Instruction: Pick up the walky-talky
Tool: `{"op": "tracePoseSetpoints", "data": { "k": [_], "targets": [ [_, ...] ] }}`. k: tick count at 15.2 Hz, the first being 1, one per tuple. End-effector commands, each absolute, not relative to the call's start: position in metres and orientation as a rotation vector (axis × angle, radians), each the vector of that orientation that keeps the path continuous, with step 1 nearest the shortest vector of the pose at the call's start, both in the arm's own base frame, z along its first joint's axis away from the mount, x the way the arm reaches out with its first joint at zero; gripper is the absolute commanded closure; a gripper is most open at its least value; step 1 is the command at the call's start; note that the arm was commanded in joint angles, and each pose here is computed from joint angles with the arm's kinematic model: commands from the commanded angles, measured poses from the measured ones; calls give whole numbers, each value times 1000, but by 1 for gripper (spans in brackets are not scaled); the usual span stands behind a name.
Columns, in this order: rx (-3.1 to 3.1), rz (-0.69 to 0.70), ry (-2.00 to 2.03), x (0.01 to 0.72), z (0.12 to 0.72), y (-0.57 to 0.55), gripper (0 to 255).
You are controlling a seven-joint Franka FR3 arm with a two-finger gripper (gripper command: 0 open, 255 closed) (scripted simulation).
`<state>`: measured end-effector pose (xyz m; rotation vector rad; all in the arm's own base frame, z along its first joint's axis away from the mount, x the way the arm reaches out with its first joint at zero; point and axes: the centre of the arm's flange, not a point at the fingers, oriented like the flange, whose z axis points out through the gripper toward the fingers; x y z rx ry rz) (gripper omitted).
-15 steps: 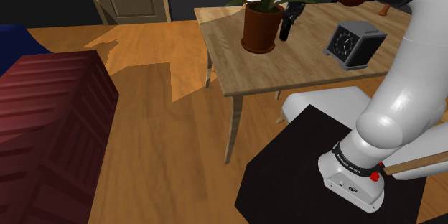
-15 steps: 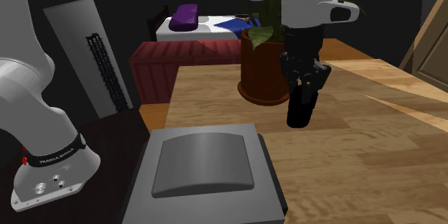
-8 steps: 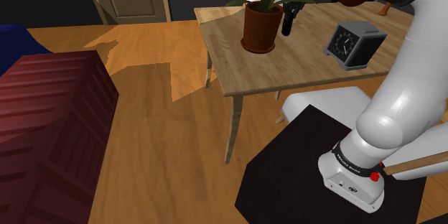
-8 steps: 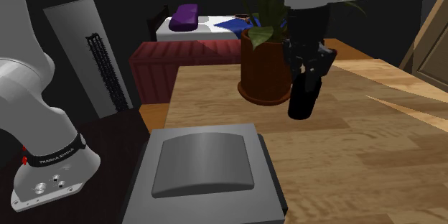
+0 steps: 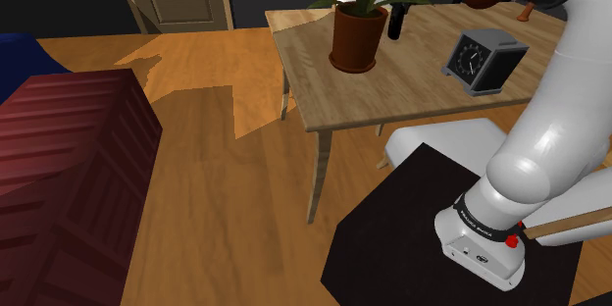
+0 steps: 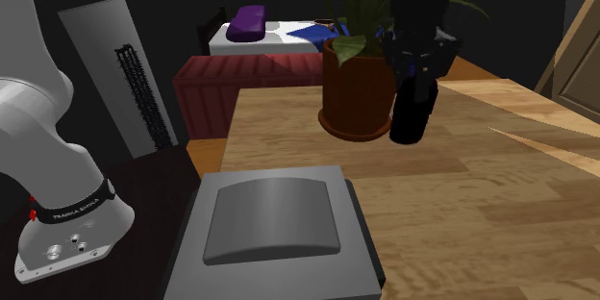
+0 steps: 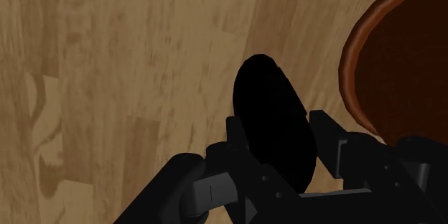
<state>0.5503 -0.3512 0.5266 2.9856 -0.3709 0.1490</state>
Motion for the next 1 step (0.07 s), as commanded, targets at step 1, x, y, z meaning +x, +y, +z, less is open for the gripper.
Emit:
{"op": "tracePoseSetpoints", "data": {
  "k": [1],
  "targets": [
    [2986, 149, -371, 550, 530, -351, 255]
  ]
}}
